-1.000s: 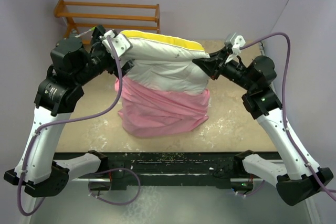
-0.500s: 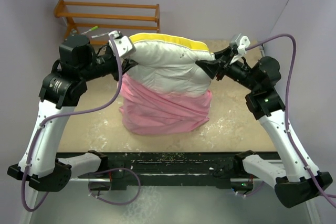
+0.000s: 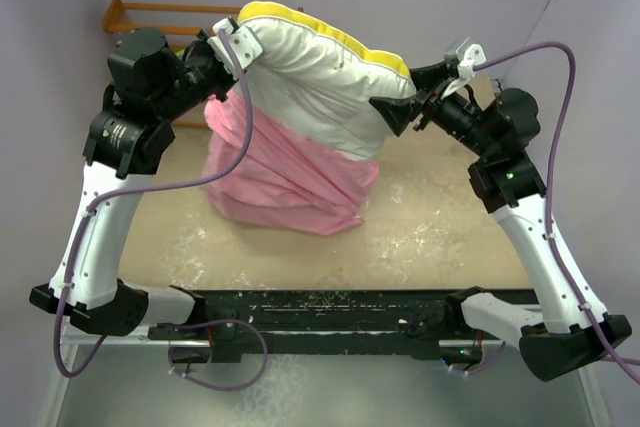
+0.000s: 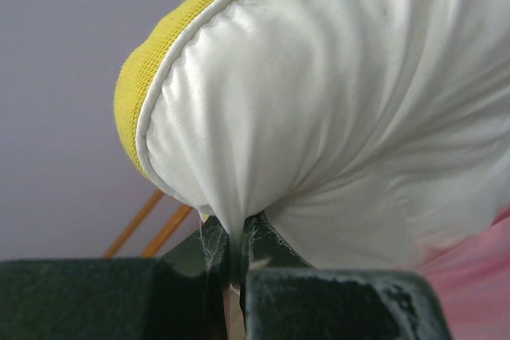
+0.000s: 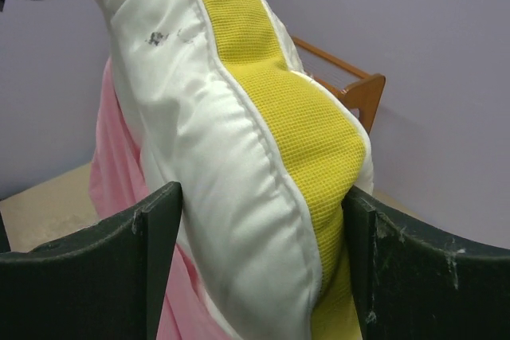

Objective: Remove the pillowcase from the pillow

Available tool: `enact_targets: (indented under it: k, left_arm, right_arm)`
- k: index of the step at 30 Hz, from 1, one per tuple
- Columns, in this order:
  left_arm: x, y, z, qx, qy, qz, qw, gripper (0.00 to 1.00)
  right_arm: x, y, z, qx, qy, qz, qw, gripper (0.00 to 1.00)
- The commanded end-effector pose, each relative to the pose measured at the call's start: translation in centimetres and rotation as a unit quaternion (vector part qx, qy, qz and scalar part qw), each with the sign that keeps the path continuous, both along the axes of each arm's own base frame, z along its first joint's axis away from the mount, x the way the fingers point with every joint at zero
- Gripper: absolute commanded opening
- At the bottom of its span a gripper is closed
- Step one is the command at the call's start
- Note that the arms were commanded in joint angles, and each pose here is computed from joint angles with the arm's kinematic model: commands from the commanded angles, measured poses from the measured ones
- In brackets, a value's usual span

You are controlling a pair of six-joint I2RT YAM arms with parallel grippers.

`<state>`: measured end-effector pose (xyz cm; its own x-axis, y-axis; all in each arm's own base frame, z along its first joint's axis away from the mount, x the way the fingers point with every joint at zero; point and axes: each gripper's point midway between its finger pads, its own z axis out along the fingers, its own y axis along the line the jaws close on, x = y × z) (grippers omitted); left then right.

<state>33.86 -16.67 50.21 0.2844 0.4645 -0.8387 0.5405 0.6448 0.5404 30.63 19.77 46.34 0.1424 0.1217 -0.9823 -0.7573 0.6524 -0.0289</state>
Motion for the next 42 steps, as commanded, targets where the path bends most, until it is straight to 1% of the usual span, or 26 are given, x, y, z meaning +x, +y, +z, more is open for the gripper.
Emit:
enact_targets:
  k: [1,3,5,7,9,11,13,16,18,21,24,28,30,32,35,38,40,42]
  left_arm:
    - [-2.1,1.7,9.8,0.023,-0.196,0.011,0.980,0.00]
    - [-2.6,1.1,9.3,0.027,-0.184,-0.011,0.983,0.00]
    - [-3.3,0.0,7.6,0.039,-0.152,-0.050,0.986,0.00]
    - [-4.2,-1.2,5.3,0.046,-0.106,-0.093,0.989,0.00]
    - [-5.0,-2.3,3.2,0.038,-0.052,-0.130,0.989,0.00]
    - [-6.0,-3.7,0.4,0.030,0.015,-0.170,0.985,0.00]
    - [-6.7,-5.3,-2.0,0.025,0.068,-0.196,0.978,0.00]
    - [-6.8,-7.1,-3.9,0.022,0.102,-0.209,0.972,0.00]
    - [-6.6,-8.1,-4.2,0.020,0.110,-0.212,0.971,0.00]
    - [-6.7,-8.9,-3.2,0.006,0.113,-0.224,0.968,0.00]
    - [-7.2,-8.7,-2.3,0.005,0.103,-0.226,0.969,0.00]
    - [-7.8,-7.7,-2.6,0.026,0.088,-0.221,0.971,0.00]
    - [-8.2,-7.4,-2.8,0.032,0.088,-0.222,0.971,0.00]
    - [-8.5,-7.2,-2.7,0.035,0.086,-0.222,0.971,0.00]
    - [-8.6,-7.0,-2.4,0.035,0.078,-0.220,0.972,0.00]
    - [-8.6,-6.9,-2.1,0.034,0.072,-0.218,0.973,0.00]
    - [-8.8,-6.8,-1.8,0.033,0.067,-0.216,0.974,0.00]
    - [-8.8,-6.6,-1.6,0.035,0.061,-0.214,0.974,0.00]
  right_arm:
    - [-0.6,-0.5,2.8,0.019,-0.021,-0.020,0.999,0.80]
    - [-0.6,-1.3,2.8,0.010,-0.026,-0.041,0.999,0.81]
    - [-1.2,-2.0,3.3,0.005,-0.040,-0.056,0.998,0.83]
    - [-2.0,-2.1,4.0,-0.002,-0.054,-0.051,0.997,0.85]
    - [-3.1,-1.5,4.8,-0.006,-0.060,-0.021,0.998,0.89]
    - [-4.2,0.1,5.2,-0.009,-0.055,0.032,0.998,0.98]
    - [-5.3,2.3,5.5,-0.010,-0.050,0.081,0.995,1.00]
    - [-6.8,6.2,5.7,-0.032,-0.051,0.126,0.990,1.00]
    - [-7.1,8.3,5.0,-0.046,-0.034,0.148,0.987,1.00]
    - [-5.4,8.7,3.7,-0.064,-0.015,0.113,0.991,1.00]
    - [-4.6,7.7,2.3,-0.076,-0.007,0.077,0.994,1.00]
    - [-4.2,5.7,1.5,-0.101,-0.022,0.027,0.994,1.00]
    - [-3.5,4.2,1.9,-0.104,-0.029,-0.018,0.994,1.00]
    - [-3.2,3.4,2.3,-0.103,-0.028,-0.037,0.994,1.00]
    - [-3.2,4.1,1.2,-0.120,-0.001,-0.012,0.993,1.00]
    - [-3.9,6.0,-1.4,-0.146,0.033,0.048,0.988,1.00]
    - [-4.8,7.3,-2.6,-0.142,0.051,0.093,0.984,1.00]
    - [-5.0,8.1,-2.8,-0.132,0.048,0.115,0.983,0.98]
